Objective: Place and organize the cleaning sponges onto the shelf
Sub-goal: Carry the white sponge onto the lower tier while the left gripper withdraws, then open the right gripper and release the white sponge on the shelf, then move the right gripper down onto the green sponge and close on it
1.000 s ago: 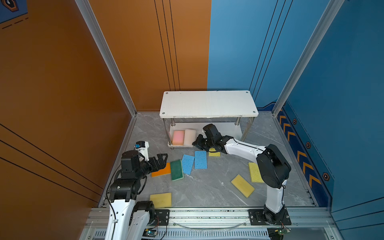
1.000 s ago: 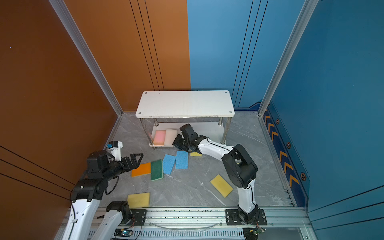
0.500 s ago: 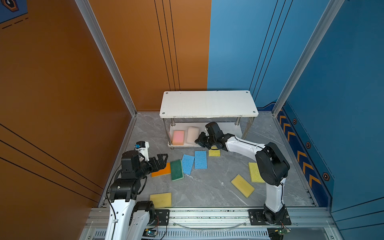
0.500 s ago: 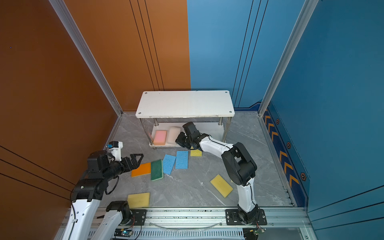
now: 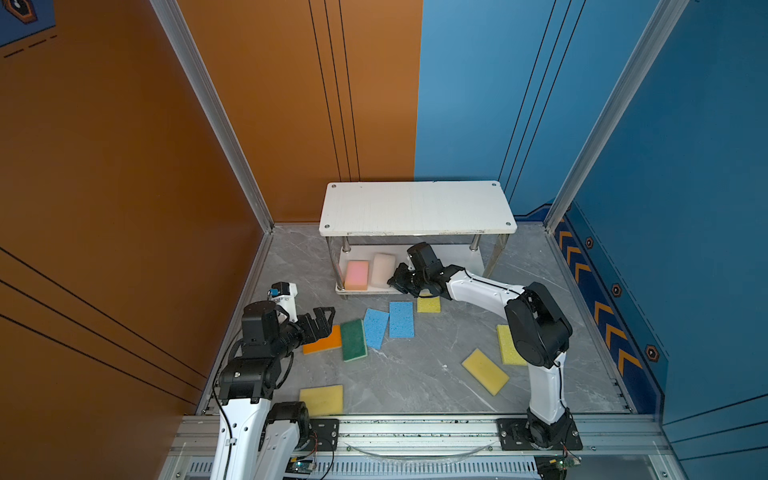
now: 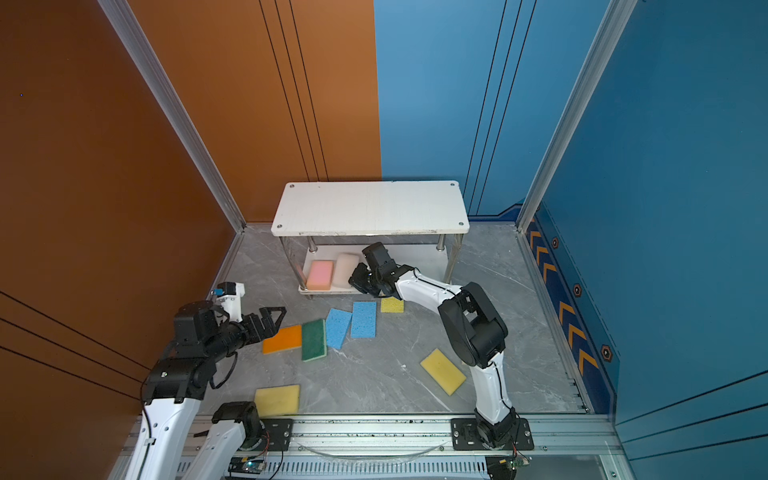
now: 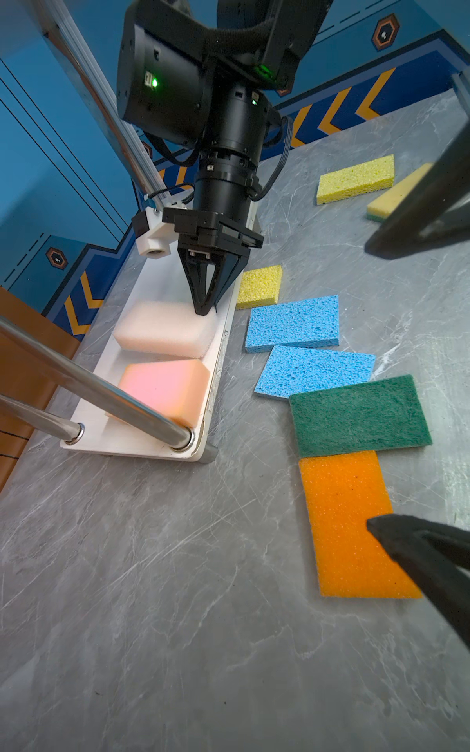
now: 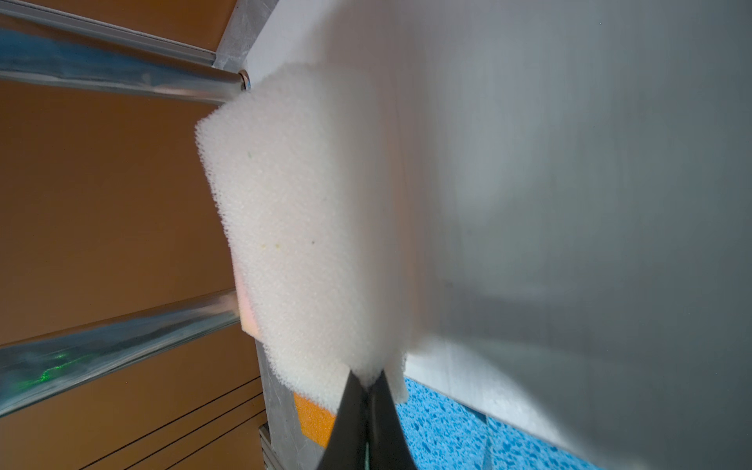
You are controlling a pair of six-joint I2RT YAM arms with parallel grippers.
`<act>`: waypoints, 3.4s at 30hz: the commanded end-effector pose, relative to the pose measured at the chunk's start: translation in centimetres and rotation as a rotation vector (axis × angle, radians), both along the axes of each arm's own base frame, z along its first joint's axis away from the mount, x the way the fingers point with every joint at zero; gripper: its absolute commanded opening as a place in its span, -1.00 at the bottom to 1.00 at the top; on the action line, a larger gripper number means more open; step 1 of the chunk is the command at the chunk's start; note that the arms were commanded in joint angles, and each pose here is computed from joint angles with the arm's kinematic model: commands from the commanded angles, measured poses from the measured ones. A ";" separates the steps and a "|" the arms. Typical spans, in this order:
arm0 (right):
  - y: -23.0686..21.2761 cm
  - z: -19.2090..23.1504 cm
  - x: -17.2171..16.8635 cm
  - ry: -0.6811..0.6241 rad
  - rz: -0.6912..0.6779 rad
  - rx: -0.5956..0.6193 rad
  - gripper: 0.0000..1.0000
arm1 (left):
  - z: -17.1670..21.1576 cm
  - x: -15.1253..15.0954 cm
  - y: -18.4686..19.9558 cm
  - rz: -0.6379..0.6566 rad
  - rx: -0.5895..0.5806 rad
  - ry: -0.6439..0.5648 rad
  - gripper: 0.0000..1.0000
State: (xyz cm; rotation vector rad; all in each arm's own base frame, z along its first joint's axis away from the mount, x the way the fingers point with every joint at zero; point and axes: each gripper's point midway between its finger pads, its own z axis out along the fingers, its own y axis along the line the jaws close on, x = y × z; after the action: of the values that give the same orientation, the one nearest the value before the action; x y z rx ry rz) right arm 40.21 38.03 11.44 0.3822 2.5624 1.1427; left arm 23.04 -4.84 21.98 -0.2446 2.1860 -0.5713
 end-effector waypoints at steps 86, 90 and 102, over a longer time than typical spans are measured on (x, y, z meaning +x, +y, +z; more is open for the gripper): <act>4.2 -1.2 -22.1 -0.130 0.704 -0.388 0.33 | -0.7 0.4 0.7 0.012 -0.003 0.010 0.96; 4.5 -2.6 -21.1 -0.118 0.674 -0.423 0.31 | -0.7 0.4 0.7 0.014 -0.004 0.008 0.96; 6.4 -4.9 -19.1 -0.092 0.643 -0.447 0.19 | -0.7 0.4 0.8 0.016 -0.006 0.008 0.96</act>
State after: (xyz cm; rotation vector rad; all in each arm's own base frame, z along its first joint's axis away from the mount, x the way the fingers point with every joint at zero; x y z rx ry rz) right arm 20.36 44.30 6.67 -0.6562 2.8139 0.7160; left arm 23.38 -4.02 21.44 -0.2956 2.1971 -0.5701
